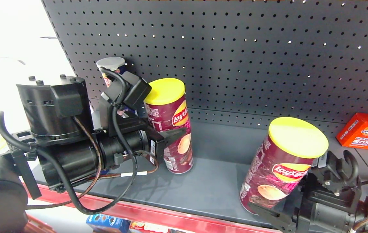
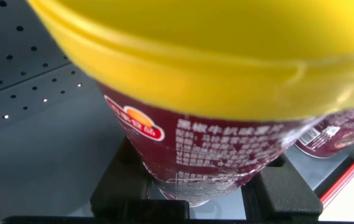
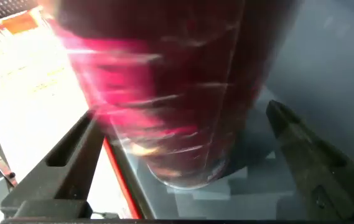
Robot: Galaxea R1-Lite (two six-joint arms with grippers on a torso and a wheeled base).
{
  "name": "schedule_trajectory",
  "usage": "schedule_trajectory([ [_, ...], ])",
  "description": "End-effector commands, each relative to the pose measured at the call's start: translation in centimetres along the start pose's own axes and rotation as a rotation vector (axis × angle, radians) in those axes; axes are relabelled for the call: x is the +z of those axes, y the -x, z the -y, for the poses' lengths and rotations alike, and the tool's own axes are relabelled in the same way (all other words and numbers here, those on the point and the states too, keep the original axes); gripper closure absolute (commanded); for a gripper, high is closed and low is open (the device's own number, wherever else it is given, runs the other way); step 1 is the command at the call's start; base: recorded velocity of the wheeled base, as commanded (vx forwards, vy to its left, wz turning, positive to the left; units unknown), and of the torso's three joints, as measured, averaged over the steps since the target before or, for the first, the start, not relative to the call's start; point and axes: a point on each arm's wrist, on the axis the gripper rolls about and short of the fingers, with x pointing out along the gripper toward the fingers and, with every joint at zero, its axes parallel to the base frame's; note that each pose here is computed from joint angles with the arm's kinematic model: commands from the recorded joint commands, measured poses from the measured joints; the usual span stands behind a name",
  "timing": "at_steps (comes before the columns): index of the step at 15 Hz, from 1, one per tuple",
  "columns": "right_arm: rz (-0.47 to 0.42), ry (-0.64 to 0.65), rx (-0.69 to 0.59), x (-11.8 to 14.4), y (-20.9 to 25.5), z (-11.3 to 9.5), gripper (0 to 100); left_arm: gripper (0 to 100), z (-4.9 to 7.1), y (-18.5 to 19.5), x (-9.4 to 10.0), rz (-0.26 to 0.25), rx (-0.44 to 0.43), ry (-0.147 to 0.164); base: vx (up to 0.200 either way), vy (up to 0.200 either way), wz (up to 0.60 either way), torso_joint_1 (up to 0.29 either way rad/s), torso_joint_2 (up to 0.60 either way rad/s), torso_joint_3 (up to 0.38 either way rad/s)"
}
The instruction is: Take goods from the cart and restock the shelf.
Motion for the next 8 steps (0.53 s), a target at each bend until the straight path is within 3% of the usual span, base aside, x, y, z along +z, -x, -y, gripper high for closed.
schedule_trajectory([
  [1, 0.062, 0.030, -0.012, 0.8, 1.9, -0.4, 0, 100, 0.0, 0.0, 0.0, -0.001, -0.002, 0.000, 0.000, 0.000, 0.00, 0.000, 0.00, 0.000],
  [8, 0.211, 0.087, -0.065, 2.2, 6.3, -1.5, 0, 100, 0.0, 0.0, 0.0, -0.001, -0.002, 0.000, 0.000, 0.000, 0.00, 0.000, 0.00, 0.000],
])
